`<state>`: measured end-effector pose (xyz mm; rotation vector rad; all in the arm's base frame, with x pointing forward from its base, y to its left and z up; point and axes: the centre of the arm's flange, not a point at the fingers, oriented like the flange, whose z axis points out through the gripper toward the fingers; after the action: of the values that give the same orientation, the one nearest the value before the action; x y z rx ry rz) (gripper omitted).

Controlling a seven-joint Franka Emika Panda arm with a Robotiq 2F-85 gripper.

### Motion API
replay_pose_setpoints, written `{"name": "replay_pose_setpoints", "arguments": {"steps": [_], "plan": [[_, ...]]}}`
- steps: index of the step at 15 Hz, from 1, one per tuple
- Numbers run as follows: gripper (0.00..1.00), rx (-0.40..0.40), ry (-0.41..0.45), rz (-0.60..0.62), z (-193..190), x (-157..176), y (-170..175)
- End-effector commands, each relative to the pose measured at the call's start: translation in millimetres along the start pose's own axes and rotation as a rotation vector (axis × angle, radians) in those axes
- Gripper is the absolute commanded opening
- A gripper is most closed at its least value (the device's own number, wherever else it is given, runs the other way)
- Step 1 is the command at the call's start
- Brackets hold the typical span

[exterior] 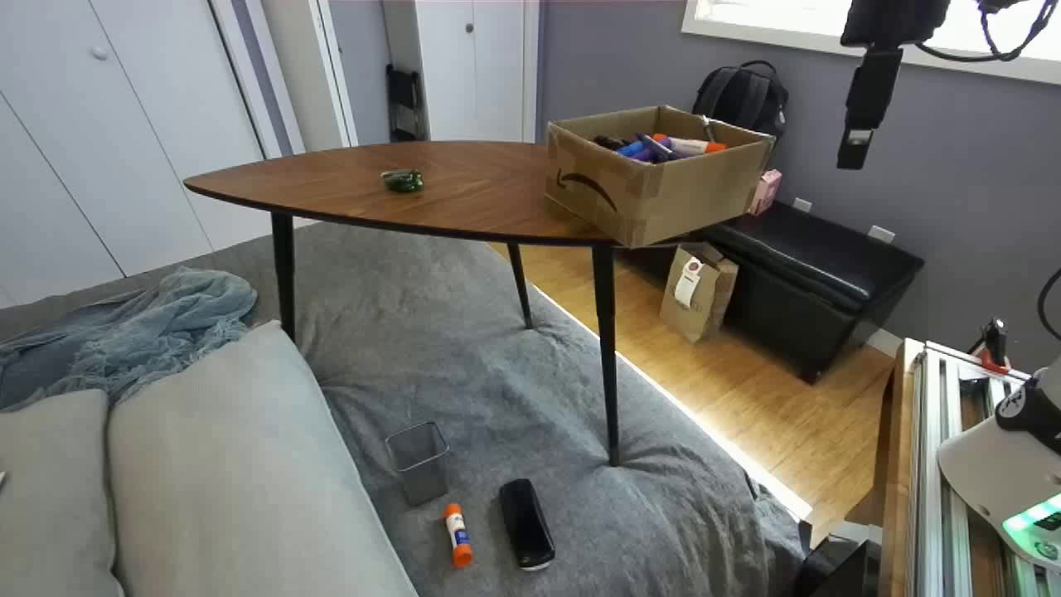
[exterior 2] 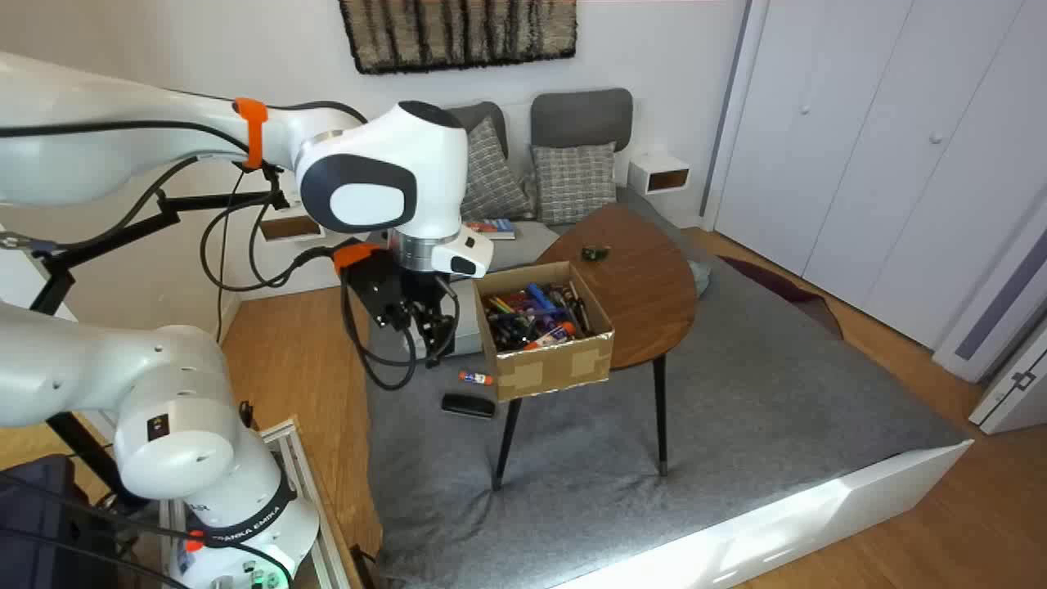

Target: Remove the purple pen and purple marker from the box and put them on the table.

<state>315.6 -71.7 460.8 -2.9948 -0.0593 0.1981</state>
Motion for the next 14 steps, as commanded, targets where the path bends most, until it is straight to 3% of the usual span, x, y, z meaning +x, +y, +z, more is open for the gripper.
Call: {"name": "replay_pose_setpoints", "arguments": {"steps": [1, 6, 11, 14], "plan": [[1.00, 0.000, 0.000, 0.000, 0, 0, 0], [1.00, 0.000, 0.000, 0.000, 0, 0, 0], [1.00, 0.105, 0.022, 0.234, -46, 24, -18], [1.00, 0.114, 0.074, 0.378, -76, 41, -23]]}}
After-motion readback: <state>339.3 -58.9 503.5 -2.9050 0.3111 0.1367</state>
